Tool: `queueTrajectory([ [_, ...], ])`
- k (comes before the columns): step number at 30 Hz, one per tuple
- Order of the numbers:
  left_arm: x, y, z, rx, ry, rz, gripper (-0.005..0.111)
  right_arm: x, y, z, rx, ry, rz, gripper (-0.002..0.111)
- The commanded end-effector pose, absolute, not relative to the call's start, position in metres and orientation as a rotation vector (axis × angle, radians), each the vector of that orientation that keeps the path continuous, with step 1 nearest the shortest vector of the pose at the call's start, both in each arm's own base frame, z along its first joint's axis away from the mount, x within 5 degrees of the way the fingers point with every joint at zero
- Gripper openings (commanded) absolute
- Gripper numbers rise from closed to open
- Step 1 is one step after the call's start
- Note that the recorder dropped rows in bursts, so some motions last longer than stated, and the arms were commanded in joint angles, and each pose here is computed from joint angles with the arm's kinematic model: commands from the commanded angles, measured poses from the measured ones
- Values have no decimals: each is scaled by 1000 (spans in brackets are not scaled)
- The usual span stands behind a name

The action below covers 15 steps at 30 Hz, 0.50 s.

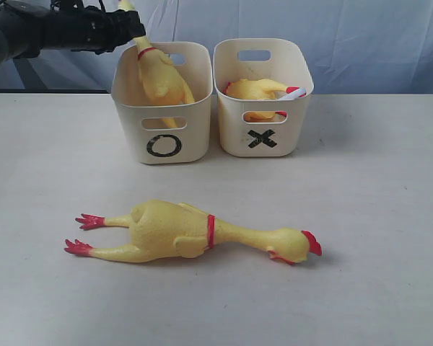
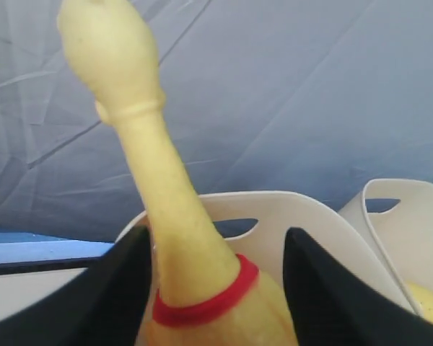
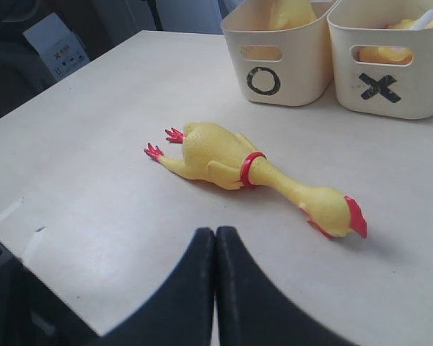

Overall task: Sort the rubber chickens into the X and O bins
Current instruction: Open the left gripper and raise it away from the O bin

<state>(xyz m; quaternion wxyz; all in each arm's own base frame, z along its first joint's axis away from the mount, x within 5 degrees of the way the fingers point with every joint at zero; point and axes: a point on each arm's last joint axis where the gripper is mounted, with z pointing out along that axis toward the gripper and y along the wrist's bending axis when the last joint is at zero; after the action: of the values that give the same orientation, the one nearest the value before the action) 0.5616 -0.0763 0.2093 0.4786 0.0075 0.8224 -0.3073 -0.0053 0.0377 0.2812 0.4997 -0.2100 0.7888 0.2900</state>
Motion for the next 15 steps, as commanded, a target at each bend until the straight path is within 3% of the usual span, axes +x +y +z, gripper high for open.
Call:
queueTrajectory([
  [1, 559, -77, 222, 88, 2003, -704, 53, -5, 38, 281, -508, 1893, 703, -1],
  [11, 541, -81, 272, 281, 1974, -658, 51, -5, 38, 281, -510, 1895, 704, -1],
  [15, 529, -83, 279, 435, 2031, -629, 26, -5, 38, 281, -510, 1895, 704, -1],
])
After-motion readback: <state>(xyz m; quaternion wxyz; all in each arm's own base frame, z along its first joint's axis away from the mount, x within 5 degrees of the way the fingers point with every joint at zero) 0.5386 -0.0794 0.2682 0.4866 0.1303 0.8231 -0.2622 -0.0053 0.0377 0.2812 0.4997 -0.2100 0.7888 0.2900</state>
